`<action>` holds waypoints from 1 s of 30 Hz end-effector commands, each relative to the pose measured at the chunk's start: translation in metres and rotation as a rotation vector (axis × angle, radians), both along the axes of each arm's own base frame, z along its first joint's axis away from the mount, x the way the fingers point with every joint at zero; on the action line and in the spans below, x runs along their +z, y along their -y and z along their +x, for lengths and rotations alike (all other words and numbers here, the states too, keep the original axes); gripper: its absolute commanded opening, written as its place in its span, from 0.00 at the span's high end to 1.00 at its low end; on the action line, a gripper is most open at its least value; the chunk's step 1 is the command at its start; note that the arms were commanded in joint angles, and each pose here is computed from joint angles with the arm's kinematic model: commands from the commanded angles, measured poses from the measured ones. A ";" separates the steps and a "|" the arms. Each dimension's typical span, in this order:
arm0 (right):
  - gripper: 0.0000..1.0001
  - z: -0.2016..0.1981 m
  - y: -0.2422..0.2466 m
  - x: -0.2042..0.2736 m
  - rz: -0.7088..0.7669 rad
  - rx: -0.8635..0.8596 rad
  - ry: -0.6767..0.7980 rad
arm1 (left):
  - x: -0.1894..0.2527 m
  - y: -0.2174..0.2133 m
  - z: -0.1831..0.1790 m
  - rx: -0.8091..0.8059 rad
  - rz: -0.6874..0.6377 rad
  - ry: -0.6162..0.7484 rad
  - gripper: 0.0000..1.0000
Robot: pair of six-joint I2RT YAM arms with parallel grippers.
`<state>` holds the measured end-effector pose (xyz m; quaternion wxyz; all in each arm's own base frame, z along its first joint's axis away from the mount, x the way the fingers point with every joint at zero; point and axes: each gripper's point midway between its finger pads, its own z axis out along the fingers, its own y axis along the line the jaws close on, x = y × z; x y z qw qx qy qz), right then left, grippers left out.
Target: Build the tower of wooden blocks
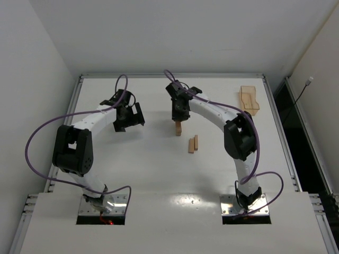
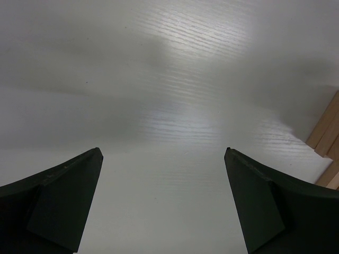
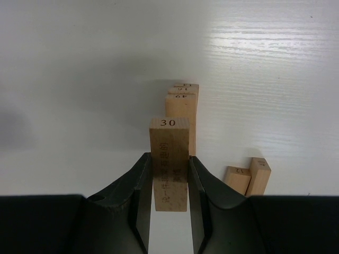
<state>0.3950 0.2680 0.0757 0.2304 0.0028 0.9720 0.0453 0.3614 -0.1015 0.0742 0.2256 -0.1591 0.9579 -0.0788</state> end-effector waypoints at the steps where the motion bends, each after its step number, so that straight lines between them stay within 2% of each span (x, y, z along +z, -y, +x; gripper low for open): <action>1: 1.00 0.011 0.001 0.008 -0.005 -0.011 0.036 | 0.011 0.003 0.013 0.011 -0.027 0.038 0.00; 30: 1.00 0.015 0.009 -0.013 -0.027 0.000 0.011 | 0.008 0.006 0.012 0.002 -0.040 0.025 0.00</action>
